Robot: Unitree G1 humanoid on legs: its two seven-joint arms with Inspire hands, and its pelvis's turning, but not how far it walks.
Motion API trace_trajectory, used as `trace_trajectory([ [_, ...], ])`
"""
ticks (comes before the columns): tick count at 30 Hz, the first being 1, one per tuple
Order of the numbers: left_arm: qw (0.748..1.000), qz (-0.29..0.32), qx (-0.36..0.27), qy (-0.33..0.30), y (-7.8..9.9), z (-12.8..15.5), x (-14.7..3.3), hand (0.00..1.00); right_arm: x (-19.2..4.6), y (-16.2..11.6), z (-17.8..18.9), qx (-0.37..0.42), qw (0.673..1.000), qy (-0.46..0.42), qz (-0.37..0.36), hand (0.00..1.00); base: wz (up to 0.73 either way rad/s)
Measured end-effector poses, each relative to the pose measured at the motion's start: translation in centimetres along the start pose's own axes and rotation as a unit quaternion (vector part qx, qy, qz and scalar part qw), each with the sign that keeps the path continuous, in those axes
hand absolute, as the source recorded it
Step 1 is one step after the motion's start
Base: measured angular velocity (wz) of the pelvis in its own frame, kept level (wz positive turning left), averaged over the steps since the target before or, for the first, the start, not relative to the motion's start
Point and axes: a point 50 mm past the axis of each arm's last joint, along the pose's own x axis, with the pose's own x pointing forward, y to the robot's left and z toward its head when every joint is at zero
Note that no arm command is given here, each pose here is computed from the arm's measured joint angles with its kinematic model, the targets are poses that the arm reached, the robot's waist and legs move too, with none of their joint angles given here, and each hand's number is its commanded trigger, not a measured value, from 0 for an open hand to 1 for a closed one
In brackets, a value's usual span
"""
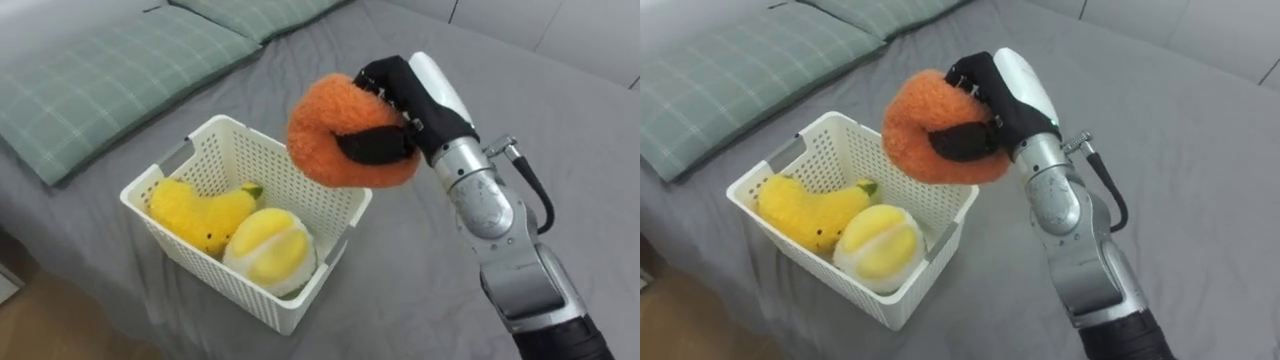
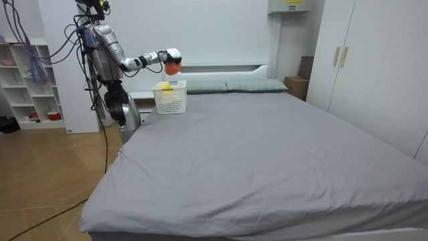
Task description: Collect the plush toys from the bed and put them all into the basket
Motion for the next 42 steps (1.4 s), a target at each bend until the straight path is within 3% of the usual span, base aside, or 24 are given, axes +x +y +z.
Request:
trace_trajectory([
  [2,1.000,0.004,0.000,-0.003,0.2,0.3,0.0,0.00,0.0,0.1,0.0,0.000,1.000,0.001,0.003,0.00,0.14],
  [10,1.000,0.017,0.002,-0.015,0.9,1.2,-0.1,0.00,0.1,1.6,-1.8,-0.002,0.998,0.052,0.037,0.00,0.14],
  [42,1.000,0.019,0.010,-0.009,1.0,1.6,-0.1,0.00,-0.1,2.6,-3.5,0.000,0.992,0.089,0.085,0.00,0.04],
])
